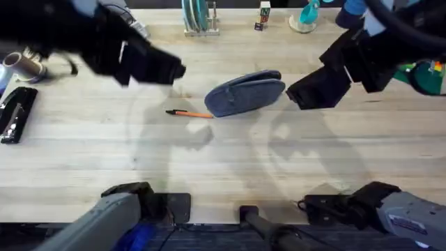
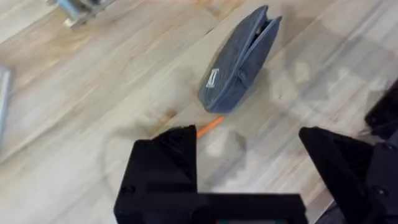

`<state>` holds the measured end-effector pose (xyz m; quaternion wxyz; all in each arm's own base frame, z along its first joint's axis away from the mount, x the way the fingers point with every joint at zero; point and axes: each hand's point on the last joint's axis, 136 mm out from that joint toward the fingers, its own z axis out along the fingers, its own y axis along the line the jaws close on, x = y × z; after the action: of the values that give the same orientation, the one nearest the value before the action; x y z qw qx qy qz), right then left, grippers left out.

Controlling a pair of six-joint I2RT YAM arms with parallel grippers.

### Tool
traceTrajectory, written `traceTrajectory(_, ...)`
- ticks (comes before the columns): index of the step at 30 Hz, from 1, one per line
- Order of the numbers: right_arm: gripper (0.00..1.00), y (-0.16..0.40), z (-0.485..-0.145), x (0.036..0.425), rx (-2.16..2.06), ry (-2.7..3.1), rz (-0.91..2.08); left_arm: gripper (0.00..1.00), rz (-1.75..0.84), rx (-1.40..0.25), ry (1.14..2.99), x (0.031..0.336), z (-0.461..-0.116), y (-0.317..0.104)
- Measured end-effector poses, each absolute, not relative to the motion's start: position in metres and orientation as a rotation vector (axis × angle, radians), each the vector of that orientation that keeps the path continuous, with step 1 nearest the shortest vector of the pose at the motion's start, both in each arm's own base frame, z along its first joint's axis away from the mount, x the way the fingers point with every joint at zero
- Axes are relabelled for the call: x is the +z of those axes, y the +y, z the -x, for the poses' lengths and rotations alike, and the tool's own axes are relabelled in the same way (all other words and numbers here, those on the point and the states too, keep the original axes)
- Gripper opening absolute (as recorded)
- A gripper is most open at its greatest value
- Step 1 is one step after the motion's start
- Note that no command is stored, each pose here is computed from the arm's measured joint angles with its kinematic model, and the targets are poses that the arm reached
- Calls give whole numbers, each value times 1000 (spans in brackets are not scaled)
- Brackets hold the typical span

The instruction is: Unzip the bag, pick up the pens from the table one at a time and place them inside, then zip the bag closed.

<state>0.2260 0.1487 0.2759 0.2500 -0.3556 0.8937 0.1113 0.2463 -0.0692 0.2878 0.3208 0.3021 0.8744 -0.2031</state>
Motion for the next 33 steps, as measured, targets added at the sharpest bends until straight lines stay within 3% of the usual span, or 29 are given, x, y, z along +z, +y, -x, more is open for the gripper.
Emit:
traceTrajectory(4,996,143,-229,276,289,2437,960,998,-724,-463,2305,287,-224,-65)
traceTrajectory(6,914,138,-232,276,275,2435,956,998,-696,-442,2304,287,-217,-64)
traceTrajectory(8,694,133,-235,276,261,2435,946,998,-669,-433,2306,288,-211,-63)
traceTrajectory(12,107,123,-247,279,224,2408,925,997,-629,-437,2321,288,-202,-64)
traceTrajectory(13,52,121,-249,280,214,2399,926,997,-621,-443,2333,286,-200,-64)
traceTrajectory(22,28,110,-263,279,126,2329,1054,997,-589,-470,2393,279,-190,-64)
traceTrajectory(33,28,119,-295,254,20,2171,1426,995,-584,-471,2394,279,-190,-64)
